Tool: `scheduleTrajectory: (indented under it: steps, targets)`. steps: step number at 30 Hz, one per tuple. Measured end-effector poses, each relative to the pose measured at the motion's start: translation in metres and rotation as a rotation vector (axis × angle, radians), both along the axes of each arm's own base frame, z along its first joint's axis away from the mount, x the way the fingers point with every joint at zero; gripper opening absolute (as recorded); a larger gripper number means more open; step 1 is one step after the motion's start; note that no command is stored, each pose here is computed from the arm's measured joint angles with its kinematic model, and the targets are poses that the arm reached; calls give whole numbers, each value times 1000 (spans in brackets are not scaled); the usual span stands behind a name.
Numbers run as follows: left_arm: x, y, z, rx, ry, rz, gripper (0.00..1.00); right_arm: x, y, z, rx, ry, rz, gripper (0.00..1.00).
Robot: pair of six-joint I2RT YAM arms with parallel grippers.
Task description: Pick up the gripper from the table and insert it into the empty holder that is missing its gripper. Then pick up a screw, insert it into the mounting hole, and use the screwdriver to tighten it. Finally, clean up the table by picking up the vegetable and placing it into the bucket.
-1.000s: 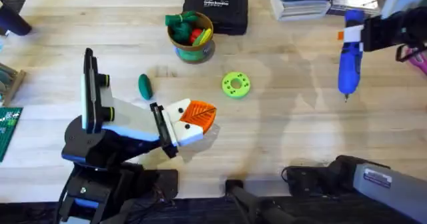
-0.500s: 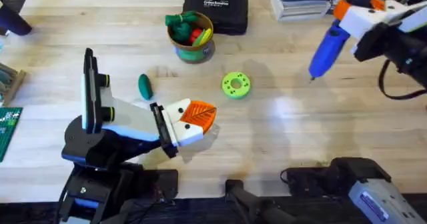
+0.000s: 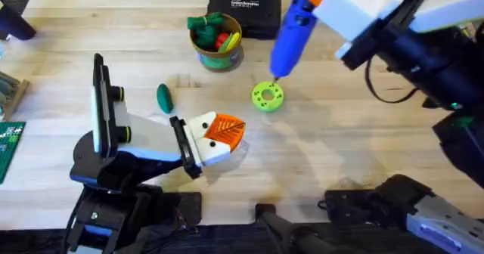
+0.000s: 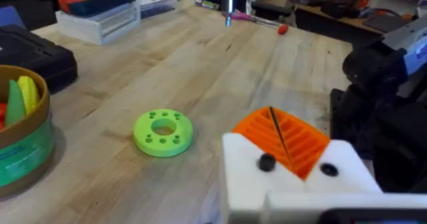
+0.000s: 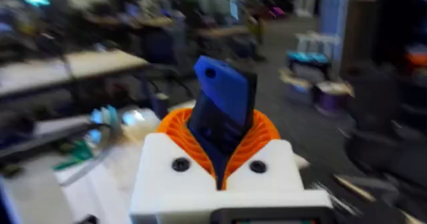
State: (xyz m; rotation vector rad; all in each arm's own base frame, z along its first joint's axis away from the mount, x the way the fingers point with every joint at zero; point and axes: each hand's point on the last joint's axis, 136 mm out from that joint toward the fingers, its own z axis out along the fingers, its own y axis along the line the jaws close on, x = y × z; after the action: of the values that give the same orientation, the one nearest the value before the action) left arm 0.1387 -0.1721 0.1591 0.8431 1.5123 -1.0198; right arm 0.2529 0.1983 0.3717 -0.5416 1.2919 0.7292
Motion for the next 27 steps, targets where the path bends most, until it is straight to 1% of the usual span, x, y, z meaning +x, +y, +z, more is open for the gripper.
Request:
scheduleTrajectory:
  steps: [4,8,11,15,22,27]
  targets:
    - [0,0,0,7,-17,-1,4,-29,36,23,70,-87,153,30]
    - [0,0,0,10,-24,-2,4,-45,61,30,109,-128,248,30]
    - [0,0,0,11,-27,-2,4,-53,77,27,117,-135,300,30]
    - [0,0,0,13,-31,-2,4,-58,95,15,78,-136,336,30]
    - [0,0,0,13,-31,-2,4,-70,112,4,26,-167,375,30]
    - [0,0,0,13,-31,-2,4,-82,126,-3,-28,-228,404,30]
